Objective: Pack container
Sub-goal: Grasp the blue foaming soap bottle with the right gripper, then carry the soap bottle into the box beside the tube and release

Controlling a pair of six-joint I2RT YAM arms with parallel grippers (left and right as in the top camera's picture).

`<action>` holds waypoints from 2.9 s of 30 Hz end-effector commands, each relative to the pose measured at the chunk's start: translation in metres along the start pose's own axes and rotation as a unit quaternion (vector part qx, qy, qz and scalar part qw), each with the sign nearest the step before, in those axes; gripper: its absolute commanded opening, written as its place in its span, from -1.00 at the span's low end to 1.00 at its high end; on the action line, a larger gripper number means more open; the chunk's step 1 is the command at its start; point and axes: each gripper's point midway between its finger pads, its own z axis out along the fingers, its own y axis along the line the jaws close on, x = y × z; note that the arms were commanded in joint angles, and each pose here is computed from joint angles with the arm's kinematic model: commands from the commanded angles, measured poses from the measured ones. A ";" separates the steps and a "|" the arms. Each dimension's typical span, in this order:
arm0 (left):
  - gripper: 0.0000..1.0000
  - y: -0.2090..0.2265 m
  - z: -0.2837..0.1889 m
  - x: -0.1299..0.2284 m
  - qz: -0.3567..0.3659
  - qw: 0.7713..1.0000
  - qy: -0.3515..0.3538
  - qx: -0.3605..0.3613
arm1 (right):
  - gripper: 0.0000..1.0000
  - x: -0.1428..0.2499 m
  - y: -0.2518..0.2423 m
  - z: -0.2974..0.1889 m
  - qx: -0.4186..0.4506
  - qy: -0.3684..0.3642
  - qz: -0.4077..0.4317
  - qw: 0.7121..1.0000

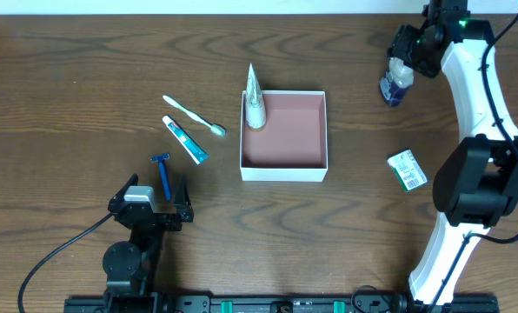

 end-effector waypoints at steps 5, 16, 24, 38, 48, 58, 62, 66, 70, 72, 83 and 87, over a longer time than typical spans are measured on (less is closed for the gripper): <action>0.96 -0.001 0.001 0.017 0.004 1.000 0.026 0.006 | -0.16 0.004 0.005 0.003 -0.002 0.006 -0.004 1.000; 0.96 -0.001 0.001 0.017 0.004 1.000 0.026 0.006 | -0.41 0.005 0.005 0.003 -0.003 0.006 -0.079 0.997; 0.96 -0.001 0.001 0.017 0.004 1.000 0.026 0.006 | -0.46 0.007 0.005 0.003 -0.003 0.011 -0.209 0.978; 0.96 -0.001 0.001 0.017 0.004 1.000 0.026 0.006 | -0.87 0.017 0.017 0.002 -0.051 0.025 -0.296 0.954; 0.96 -0.001 0.001 0.017 0.004 1.000 0.026 0.006 | -0.86 0.023 0.034 -0.015 -0.100 0.026 -0.295 0.950; 0.96 -0.001 0.001 0.017 0.004 1.000 0.026 0.006 | -0.81 0.011 0.052 -0.077 -0.123 -0.025 -0.305 0.944; 0.96 -0.001 0.001 0.017 0.004 1.000 0.026 0.006 | -0.81 0.011 0.061 -0.111 -0.143 -0.045 -0.296 0.943; 0.96 -0.001 0.001 0.017 0.004 1.000 0.026 0.006 | -0.91 0.017 0.070 -0.139 -0.156 -0.048 -0.247 0.955; 0.96 -0.001 0.001 0.017 0.004 1.000 0.026 0.006 | -0.76 0.030 0.086 -0.159 -0.171 -0.043 -0.213 0.961; 0.96 -0.001 0.001 0.017 0.004 1.000 0.026 0.006 | -0.80 0.040 0.099 -0.166 -0.180 -0.038 -0.212 0.960; 0.96 -0.001 0.001 0.017 0.004 1.000 0.026 0.006 | -0.81 0.099 0.169 -0.181 -0.221 -0.004 -0.234 0.947; 0.96 -0.001 0.001 0.017 0.004 1.000 0.026 0.006 | -0.80 0.113 0.184 -0.182 -0.223 -0.004 -0.254 0.941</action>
